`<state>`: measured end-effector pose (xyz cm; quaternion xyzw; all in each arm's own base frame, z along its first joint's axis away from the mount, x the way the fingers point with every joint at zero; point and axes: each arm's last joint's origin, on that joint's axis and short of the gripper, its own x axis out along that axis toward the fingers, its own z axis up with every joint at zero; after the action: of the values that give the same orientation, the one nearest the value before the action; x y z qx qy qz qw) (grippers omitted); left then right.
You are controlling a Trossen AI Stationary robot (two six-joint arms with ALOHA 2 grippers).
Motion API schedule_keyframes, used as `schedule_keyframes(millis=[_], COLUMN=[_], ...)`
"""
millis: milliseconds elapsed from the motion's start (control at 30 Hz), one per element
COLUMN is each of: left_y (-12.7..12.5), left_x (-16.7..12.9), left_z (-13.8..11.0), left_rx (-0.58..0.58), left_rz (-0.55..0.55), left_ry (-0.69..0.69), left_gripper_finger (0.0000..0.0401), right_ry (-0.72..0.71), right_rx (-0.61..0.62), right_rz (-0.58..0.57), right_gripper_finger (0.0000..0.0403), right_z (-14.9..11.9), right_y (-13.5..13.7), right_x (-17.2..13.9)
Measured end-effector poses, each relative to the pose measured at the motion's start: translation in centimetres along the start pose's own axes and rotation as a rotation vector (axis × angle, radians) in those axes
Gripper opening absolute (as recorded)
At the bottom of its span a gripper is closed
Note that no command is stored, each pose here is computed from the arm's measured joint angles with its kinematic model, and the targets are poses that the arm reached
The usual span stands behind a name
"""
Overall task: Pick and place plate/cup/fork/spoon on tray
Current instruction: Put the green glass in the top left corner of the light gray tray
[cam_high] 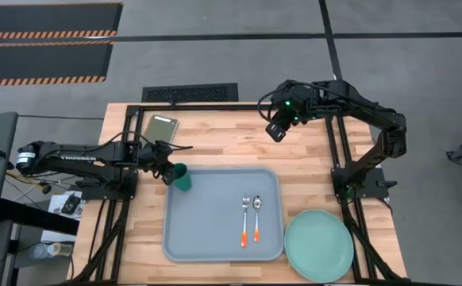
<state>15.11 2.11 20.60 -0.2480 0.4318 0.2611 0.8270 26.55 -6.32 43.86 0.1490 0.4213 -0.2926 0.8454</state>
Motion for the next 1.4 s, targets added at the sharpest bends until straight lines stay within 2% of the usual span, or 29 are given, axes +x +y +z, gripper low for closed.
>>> schedule_keyframes(millis=[300, 967, 1200, 1400], left_y=[-0.3, -0.3, -0.4, -0.3], left_x=[-1.2, -0.7, -0.7, -0.7], left_z=[0.9, 0.5, 0.4, 0.4], left_rx=[0.032, 0.020, 0.028, 0.029], left_rz=[0.017, -0.007, -0.041, -0.032], left_ry=[-0.018, -0.001, 0.023, 0.019], left_gripper_finger=[0.0000, 0.0002, 0.0022, 0.0063], right_ry=[0.000, 0.000, 0.000, 0.002], right_rx=[0.000, 0.000, 0.000, 0.000], right_rz=[0.000, 0.001, 0.001, 0.005], right_gripper_finger=[0.0172, 0.0172, 0.0172, 0.0172], right_z=[0.0, 0.0, 0.0, 0.0], right_y=[0.0, 0.0, 0.0, 0.0], right_x=[0.0, 0.0, 0.0, 0.0])
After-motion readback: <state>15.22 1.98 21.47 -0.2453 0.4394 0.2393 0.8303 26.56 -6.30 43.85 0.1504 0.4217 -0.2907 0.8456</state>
